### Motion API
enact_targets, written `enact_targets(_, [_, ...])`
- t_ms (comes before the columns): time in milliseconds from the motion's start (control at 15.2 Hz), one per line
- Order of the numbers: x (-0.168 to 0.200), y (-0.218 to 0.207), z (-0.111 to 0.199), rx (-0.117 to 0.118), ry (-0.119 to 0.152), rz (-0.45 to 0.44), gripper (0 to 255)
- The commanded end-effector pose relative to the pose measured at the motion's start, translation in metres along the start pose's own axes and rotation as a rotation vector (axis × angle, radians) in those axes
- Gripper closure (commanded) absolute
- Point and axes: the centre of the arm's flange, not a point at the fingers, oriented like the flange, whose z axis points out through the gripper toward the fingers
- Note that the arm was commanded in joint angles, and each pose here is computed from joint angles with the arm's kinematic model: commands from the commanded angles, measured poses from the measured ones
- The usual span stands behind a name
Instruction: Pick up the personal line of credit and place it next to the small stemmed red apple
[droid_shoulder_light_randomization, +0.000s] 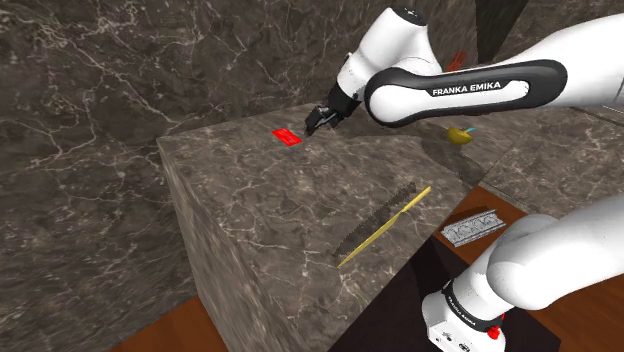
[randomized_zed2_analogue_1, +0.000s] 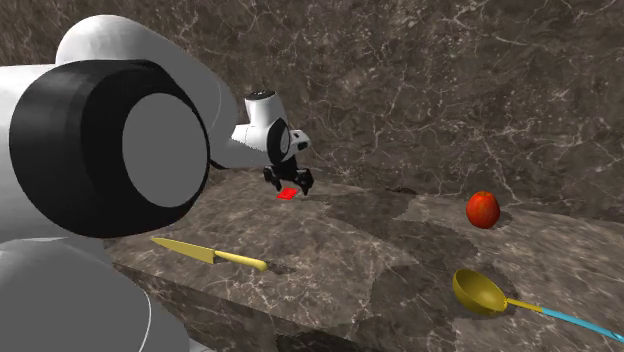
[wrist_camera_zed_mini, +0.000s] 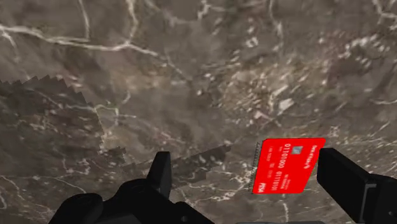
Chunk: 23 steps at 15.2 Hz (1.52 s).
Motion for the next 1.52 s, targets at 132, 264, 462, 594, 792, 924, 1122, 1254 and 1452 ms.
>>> enact_targets(132, [0.025,-0.026,0.027,0.012,0.072,-0.009,0])
enact_targets(264, [0.039,-0.038,0.039,0.018,0.107,-0.013,0])
enact_targets(462, [0.053,-0.051,0.055,0.023,0.141,-0.018,0])
enact_targets(594, [0.055,-0.051,0.066,0.023,0.141,-0.018,0])
enact_targets(792, [0.057,-0.052,0.082,0.023,0.141,-0.018,0])
enact_targets(924, [0.058,-0.052,0.09,0.023,0.141,-0.018,0])
enact_targets(1122, [0.058,-0.052,0.09,0.023,0.141,-0.018,0])
enact_targets(1254, [0.058,-0.052,0.09,0.023,0.141,-0.018,0])
enact_targets(1452, [0.058,-0.052,0.09,0.023,0.141,-0.018,0])
